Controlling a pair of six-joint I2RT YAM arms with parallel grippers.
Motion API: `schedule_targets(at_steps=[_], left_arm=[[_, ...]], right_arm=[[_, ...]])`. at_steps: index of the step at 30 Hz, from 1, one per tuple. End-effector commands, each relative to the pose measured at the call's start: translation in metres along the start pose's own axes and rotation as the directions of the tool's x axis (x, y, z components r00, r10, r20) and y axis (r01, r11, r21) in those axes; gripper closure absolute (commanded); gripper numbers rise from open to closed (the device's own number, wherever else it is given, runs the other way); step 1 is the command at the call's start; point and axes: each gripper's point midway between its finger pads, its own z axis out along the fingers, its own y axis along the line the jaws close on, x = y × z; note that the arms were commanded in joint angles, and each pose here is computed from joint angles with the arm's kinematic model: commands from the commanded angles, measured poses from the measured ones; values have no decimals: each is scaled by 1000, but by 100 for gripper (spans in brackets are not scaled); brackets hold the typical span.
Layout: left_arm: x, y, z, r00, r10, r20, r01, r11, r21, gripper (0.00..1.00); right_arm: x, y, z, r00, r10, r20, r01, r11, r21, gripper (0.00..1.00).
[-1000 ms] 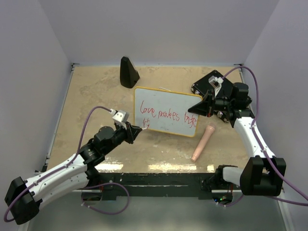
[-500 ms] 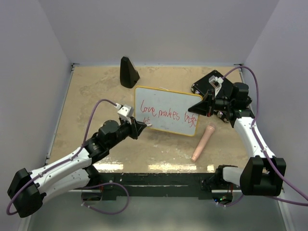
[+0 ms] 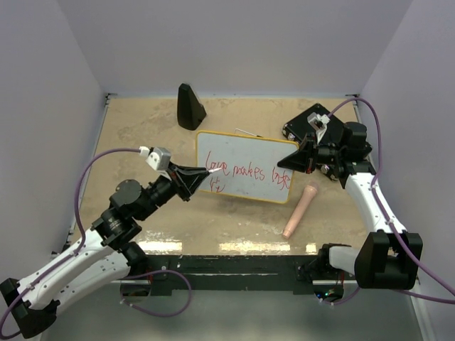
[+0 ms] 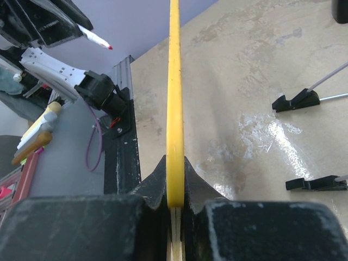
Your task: Write a sentence on the whiteboard
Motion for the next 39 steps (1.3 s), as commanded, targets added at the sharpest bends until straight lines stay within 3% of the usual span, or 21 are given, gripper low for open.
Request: schedule_targets(at_steps=[1, 12, 39], left_arm=[[34, 13, -1, 996, -8, -83, 6, 1000, -25, 100], [58, 12, 3, 995, -50, -88, 52, 999, 18, 100], [67, 29, 0, 997, -67, -35, 65, 997, -42, 100]], right_arm=[[-7, 15, -1, 999, -45, 3, 45, 997, -61, 100], [-5, 15, -2, 999, -48, 7, 48, 997, -57, 100], [-2, 10, -1, 999, -43, 4, 43, 997, -59, 100]])
